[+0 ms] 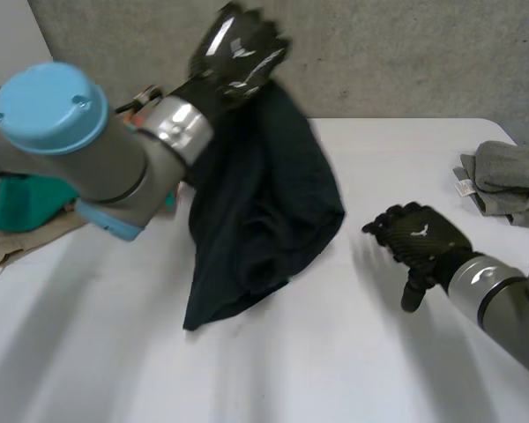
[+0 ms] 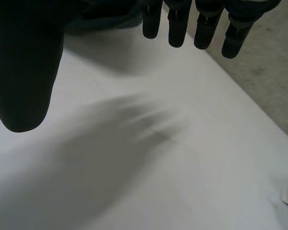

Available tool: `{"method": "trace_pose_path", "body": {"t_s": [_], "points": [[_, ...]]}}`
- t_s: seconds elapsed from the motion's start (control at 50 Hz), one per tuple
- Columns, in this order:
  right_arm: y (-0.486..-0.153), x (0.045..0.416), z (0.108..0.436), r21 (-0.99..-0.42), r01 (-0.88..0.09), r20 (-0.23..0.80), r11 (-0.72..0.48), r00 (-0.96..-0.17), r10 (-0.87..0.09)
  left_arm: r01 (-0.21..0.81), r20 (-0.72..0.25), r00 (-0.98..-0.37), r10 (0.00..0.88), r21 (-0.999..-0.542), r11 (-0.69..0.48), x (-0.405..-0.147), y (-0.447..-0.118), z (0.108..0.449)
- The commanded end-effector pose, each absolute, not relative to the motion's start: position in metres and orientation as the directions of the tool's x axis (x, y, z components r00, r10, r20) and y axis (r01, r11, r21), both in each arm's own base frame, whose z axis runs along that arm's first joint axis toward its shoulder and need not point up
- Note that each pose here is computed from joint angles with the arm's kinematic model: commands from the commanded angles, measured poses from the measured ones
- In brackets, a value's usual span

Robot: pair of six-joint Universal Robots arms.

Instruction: Fold the laundry.

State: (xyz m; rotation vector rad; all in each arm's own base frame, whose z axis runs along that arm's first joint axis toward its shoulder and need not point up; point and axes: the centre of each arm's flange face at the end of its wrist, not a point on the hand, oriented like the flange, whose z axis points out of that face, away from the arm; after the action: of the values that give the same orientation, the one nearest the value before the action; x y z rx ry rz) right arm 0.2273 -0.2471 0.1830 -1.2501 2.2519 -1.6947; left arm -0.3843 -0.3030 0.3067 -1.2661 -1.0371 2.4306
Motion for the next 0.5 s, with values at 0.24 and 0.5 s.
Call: {"method": "trace_pose_path", "body": {"t_s": [0.24,0.5], "points": [[-0.311,0.159,0.225,-0.904,-0.399,0.334,0.152,-0.882,-0.332,-0.005,-0.545,-0.223,0.808,-0.828,-0.561,-0.482,-0.205,0.213],[-0.297,0.183,0.244,-0.899,-0.434,0.365,0.06,-0.818,-0.444,0.216,-0.451,-0.609,0.653,-0.886,-0.411,-0.405,-0.238,0.278]]}}
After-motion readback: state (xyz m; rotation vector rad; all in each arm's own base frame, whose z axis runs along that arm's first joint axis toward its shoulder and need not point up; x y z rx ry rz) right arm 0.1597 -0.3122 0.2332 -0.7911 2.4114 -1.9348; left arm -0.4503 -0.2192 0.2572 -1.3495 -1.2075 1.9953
